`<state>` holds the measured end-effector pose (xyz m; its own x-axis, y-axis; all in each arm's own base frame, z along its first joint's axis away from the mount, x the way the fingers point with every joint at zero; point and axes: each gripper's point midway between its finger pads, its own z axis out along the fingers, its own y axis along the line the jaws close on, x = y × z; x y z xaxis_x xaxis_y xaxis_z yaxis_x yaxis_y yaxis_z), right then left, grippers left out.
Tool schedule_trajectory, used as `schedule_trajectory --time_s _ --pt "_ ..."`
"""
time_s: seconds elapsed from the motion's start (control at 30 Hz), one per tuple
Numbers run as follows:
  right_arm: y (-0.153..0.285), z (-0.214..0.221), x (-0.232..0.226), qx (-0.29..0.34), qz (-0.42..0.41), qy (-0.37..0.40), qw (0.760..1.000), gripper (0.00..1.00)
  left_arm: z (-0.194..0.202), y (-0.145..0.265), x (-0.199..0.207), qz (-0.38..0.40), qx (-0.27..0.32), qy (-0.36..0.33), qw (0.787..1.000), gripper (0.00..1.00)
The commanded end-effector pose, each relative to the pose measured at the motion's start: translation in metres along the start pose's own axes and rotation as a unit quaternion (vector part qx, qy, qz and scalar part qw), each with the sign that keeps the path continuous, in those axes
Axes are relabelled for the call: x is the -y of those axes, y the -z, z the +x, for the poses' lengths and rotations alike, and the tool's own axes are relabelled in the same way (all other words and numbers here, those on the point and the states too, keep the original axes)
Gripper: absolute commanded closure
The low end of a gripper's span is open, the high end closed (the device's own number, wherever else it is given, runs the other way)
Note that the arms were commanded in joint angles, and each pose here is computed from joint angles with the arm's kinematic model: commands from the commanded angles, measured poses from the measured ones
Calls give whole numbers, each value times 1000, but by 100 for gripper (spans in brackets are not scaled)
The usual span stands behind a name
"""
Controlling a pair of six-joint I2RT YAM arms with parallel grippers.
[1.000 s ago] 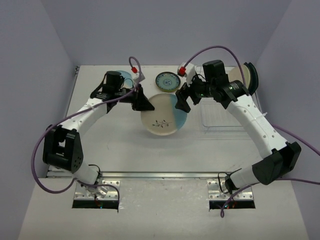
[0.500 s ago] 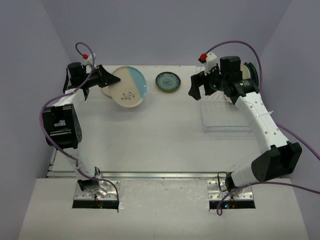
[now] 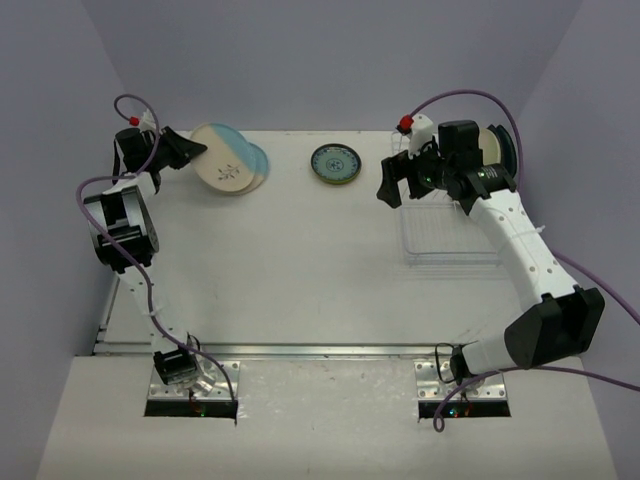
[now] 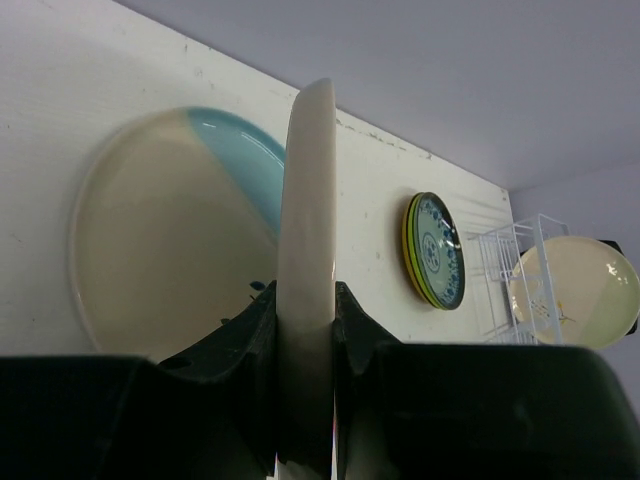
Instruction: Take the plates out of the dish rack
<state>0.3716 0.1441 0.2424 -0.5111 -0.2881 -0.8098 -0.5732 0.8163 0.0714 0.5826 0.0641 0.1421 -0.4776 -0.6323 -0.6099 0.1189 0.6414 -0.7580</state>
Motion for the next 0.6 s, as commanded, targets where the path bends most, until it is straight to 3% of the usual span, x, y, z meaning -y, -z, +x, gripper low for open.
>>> schedule_trajectory --time_s 0.0,0.37,0.57 --pt "9 -12 1 27 10 13 999 1 -43 -7 38 62 52 -43 996 100" --pt "2 -8 0 20 1 8 1000 1 -14 -19 -20 6 24 8 1000 100" --pt "-2 -5 -1 13 -5 4 1000 1 -4 -15 -63 -93 12 -20 995 72"
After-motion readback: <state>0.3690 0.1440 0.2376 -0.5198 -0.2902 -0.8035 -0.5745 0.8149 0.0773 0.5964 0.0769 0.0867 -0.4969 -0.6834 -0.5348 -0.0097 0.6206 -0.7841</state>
